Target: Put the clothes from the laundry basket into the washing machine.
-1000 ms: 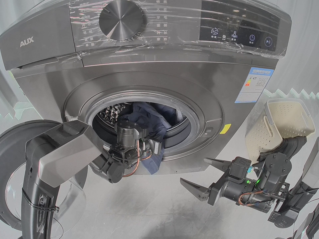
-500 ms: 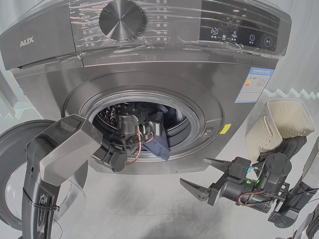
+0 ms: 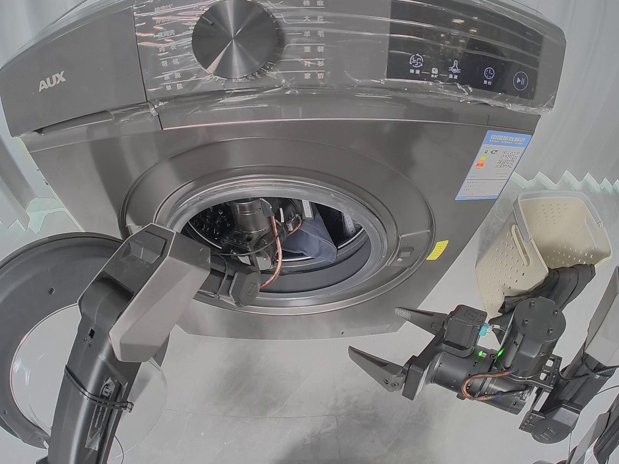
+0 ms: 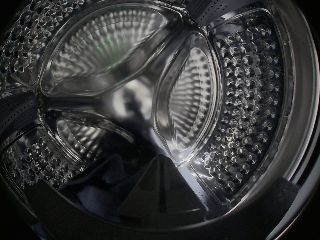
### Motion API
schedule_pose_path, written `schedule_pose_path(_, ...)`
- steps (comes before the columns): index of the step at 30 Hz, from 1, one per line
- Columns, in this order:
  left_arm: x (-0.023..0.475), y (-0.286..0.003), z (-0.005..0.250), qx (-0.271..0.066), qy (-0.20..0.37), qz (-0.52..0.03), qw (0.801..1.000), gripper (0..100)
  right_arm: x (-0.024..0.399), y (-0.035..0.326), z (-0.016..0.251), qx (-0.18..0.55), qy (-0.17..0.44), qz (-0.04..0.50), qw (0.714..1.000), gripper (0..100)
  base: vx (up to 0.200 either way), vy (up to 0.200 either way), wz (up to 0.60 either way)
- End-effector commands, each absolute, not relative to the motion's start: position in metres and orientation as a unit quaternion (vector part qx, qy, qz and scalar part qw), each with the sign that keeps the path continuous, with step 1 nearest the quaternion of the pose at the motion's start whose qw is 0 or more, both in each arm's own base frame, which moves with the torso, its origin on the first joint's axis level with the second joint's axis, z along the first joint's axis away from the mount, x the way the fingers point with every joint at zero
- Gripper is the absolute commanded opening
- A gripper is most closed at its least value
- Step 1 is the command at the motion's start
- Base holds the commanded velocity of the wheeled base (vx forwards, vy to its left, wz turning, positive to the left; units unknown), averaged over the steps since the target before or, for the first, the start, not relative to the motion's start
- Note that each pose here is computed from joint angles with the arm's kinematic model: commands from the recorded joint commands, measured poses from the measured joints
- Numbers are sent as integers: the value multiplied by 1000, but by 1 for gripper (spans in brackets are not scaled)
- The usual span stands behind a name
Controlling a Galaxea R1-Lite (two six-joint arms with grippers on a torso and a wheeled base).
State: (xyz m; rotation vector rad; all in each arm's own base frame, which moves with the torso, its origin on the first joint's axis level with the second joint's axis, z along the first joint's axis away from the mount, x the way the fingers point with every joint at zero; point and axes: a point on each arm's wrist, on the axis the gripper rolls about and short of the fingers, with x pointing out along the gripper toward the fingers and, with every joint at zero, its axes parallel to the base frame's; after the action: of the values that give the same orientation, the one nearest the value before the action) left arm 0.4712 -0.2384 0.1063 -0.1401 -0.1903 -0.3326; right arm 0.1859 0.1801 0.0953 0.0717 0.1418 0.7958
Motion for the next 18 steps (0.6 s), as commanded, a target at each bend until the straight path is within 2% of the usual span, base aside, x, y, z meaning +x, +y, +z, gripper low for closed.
schedule_pose_path(1, 483, -240, 83, -70, -90, -156, 981, 0, 186, 181, 95, 35, 70, 387, 919, 100, 0, 0, 0)
schedule_pose_path(6, 477, -239, 70, -59, -59, -156, 984, 0, 187, 180, 94, 35, 70, 387, 919, 100, 0, 0, 0)
schedule_pose_path(7, 472, -240, 67, -55, -45, -160, 985, 100, 186, 181, 94, 35, 70, 388, 918, 100, 0, 0, 0)
schedule_pose_path(13, 442, -244, 73, -47, 26, -192, 980, 100, 187, 181, 94, 35, 70, 387, 919, 100, 0, 0, 0)
schedule_pose_path(18, 430, -241, 65, -32, 61, -213, 975, 100, 184, 184, 94, 35, 71, 394, 916, 100, 0, 0, 0)
